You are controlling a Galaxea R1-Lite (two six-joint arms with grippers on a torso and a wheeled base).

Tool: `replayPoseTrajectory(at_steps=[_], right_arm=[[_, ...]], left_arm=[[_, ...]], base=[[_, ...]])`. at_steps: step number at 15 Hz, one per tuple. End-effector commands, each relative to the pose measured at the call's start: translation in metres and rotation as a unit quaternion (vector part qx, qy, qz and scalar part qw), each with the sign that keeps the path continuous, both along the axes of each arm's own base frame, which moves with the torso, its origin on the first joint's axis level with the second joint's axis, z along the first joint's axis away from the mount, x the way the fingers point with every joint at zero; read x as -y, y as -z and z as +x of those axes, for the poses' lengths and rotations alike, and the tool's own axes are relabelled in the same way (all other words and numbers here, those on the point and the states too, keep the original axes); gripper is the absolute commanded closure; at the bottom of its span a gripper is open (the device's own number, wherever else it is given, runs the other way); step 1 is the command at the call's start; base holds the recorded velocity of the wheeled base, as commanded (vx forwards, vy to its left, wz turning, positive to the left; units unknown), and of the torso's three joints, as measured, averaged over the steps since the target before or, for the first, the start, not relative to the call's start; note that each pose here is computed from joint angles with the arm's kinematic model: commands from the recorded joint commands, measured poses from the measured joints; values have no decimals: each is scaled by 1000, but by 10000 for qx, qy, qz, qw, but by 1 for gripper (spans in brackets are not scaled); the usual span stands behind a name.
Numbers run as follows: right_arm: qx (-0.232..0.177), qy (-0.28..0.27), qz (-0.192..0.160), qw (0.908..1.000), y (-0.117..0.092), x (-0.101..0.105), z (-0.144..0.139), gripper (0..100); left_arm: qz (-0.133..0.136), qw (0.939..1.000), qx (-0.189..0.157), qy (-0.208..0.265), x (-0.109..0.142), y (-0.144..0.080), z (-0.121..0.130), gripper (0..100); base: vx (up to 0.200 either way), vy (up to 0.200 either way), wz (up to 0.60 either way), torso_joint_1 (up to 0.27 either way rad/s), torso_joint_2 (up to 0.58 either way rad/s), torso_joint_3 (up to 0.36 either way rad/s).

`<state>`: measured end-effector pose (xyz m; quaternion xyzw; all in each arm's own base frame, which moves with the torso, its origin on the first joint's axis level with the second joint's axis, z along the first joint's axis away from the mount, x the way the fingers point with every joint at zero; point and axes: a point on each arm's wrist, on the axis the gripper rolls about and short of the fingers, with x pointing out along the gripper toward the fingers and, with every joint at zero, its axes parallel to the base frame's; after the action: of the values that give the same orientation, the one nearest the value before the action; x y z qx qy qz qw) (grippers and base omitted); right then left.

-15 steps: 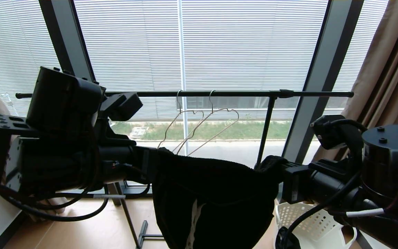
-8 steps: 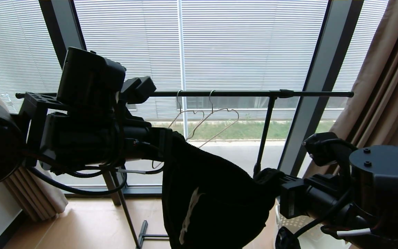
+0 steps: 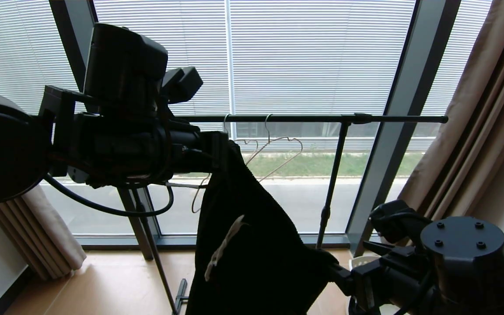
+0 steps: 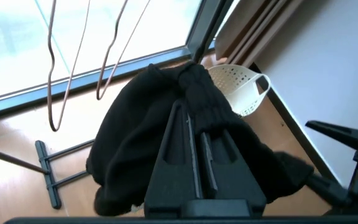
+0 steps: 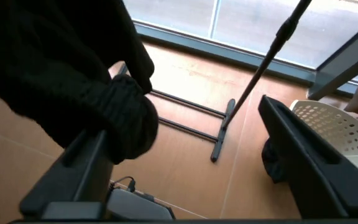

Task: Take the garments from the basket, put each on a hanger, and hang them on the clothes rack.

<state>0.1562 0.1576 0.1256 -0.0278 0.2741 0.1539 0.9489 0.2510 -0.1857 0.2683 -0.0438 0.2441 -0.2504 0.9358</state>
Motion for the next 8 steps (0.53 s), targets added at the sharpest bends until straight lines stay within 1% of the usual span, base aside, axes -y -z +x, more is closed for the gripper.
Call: replayPoseTrajectory(at_steps=[1, 2, 3, 5, 6, 7, 8], right_arm=[[-135, -94, -196, 9997, 10, 2, -3, 0], [-145, -354, -201, 9991, 12, -1, -6, 0], [-150, -479, -155, 9986, 14, -3, -7, 0], [-77, -671, -224, 9975, 14, -6, -8, 0], [75, -983, -210, 9949, 10, -7, -8, 0], [75, -983, -210, 9949, 10, -7, -8, 0], [521, -1418, -37, 9885, -4, -10, -7, 0]], left_arm=[[-18, 10000, 63, -45, 6, -3, 7, 100], [-11, 9998, 162, -119, 8, -7, 8, 100], [2, 9997, 182, -160, 8, -7, 8, 100], [24, 9995, 207, -230, 8, -8, 8, 100], [54, 9994, 211, -285, 8, -7, 8, 100], [54, 9994, 211, -285, 8, -7, 8, 100], [94, 9993, 193, -318, 8, -5, 7, 100]], base=[[0, 0, 0, 0, 0, 0], [0, 0, 0, 0, 0, 0], [0, 0, 0, 0, 0, 0], [0, 0, 0, 0, 0, 0], [0, 0, 0, 0, 0, 0], [0, 0, 0, 0, 0, 0], [0, 0, 0, 0, 0, 0]])
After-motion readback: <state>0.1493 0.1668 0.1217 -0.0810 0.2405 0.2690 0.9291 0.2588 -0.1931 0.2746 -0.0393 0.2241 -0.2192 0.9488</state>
